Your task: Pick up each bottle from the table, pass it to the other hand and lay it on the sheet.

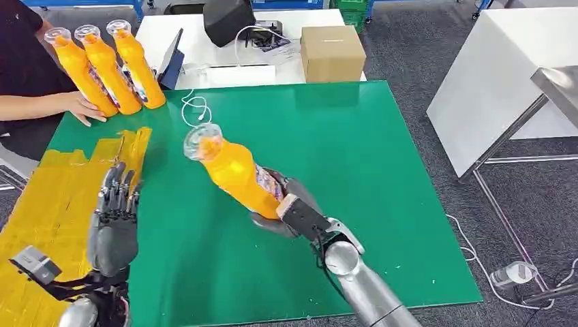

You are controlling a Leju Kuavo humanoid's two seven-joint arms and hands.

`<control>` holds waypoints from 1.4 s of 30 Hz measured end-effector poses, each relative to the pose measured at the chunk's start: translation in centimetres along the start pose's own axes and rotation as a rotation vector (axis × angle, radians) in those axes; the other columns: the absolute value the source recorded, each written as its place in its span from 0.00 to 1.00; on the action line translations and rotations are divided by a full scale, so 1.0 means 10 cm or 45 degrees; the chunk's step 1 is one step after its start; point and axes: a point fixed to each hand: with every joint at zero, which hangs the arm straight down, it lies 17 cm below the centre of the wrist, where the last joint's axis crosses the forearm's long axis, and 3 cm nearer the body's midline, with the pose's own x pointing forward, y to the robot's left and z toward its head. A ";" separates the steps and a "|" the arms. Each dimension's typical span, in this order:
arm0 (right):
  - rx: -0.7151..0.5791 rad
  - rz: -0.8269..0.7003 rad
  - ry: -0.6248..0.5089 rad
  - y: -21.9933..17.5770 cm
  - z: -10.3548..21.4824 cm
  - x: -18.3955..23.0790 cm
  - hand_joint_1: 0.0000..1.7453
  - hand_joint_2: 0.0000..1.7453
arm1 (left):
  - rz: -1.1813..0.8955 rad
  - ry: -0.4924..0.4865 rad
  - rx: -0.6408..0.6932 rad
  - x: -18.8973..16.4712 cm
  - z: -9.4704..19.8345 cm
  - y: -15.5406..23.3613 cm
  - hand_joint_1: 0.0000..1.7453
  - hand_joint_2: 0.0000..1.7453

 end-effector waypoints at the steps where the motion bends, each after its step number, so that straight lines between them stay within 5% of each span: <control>1: 0.015 -0.016 -0.017 0.11 -0.07 0.10 1.00 1.00 | 0.017 -0.003 -0.021 0.00 -0.01 -0.10 0.00 1.00; 12: 0.219 0.040 0.001 0.94 -0.38 0.26 1.00 1.00 | 0.124 -0.002 -0.137 -0.01 -0.08 -0.56 0.00 1.00; 30: 0.536 0.274 -0.002 1.92 -0.18 0.17 1.00 1.00 | 0.081 0.044 -0.030 -0.11 0.07 -0.25 0.01 1.00; 31: 0.539 0.275 0.000 1.93 -0.18 0.16 1.00 1.00 | 0.081 0.046 -0.027 -0.12 0.08 -0.24 1.00 1.00; 42: 0.542 0.283 0.012 1.93 -0.20 0.13 1.00 1.00 | 0.085 0.032 -0.024 -0.09 0.08 -0.22 1.00 1.00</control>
